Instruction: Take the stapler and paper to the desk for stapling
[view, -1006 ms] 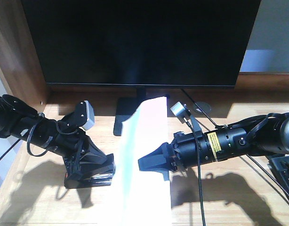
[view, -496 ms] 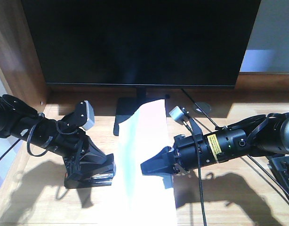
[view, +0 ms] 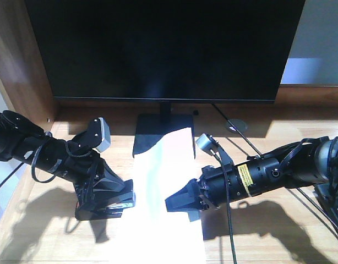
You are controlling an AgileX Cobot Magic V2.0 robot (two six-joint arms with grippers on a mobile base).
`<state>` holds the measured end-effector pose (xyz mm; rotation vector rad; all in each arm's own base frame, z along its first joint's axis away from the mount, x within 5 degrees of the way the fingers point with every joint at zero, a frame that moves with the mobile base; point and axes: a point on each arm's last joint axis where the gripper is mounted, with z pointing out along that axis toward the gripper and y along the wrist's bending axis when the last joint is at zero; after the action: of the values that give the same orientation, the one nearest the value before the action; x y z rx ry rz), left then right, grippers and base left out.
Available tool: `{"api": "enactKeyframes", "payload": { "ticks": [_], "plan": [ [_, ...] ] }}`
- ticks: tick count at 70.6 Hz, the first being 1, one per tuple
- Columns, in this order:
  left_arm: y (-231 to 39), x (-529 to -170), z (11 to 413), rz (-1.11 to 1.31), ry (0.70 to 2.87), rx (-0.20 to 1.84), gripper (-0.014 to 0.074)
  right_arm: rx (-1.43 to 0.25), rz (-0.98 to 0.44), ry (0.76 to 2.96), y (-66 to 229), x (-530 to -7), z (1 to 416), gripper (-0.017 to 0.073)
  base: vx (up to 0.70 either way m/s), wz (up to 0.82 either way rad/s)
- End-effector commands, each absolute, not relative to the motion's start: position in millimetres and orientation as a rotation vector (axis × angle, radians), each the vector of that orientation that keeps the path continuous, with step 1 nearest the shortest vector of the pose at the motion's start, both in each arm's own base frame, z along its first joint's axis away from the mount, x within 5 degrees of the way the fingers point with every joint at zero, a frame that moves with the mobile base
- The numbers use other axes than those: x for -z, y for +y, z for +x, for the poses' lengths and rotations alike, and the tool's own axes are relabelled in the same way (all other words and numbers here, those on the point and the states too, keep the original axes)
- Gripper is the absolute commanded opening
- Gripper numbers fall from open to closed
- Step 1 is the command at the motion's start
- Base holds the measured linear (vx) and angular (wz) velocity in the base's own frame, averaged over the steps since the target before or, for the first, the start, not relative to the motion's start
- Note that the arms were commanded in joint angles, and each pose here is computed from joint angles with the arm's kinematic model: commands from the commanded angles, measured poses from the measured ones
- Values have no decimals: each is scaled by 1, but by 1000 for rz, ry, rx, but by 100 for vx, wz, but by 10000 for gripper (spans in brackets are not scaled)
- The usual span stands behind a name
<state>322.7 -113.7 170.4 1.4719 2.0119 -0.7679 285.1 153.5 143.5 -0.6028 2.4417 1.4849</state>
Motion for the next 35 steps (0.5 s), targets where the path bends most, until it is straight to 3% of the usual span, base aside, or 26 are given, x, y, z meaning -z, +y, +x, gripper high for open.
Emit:
{"api": "enactKeyframes", "payload": {
  "ticks": [1, 35],
  "plan": [
    [-118, -192, 324, 1436, 1947, 788, -6, -1551, -606, 2309, 160, -167, 288, -3, 0, 0],
    [-118, -192, 324, 1436, 1947, 788, -6, -1615, -475, 2344, 166, -144, 294, -3, 0, 0]
  ]
}}
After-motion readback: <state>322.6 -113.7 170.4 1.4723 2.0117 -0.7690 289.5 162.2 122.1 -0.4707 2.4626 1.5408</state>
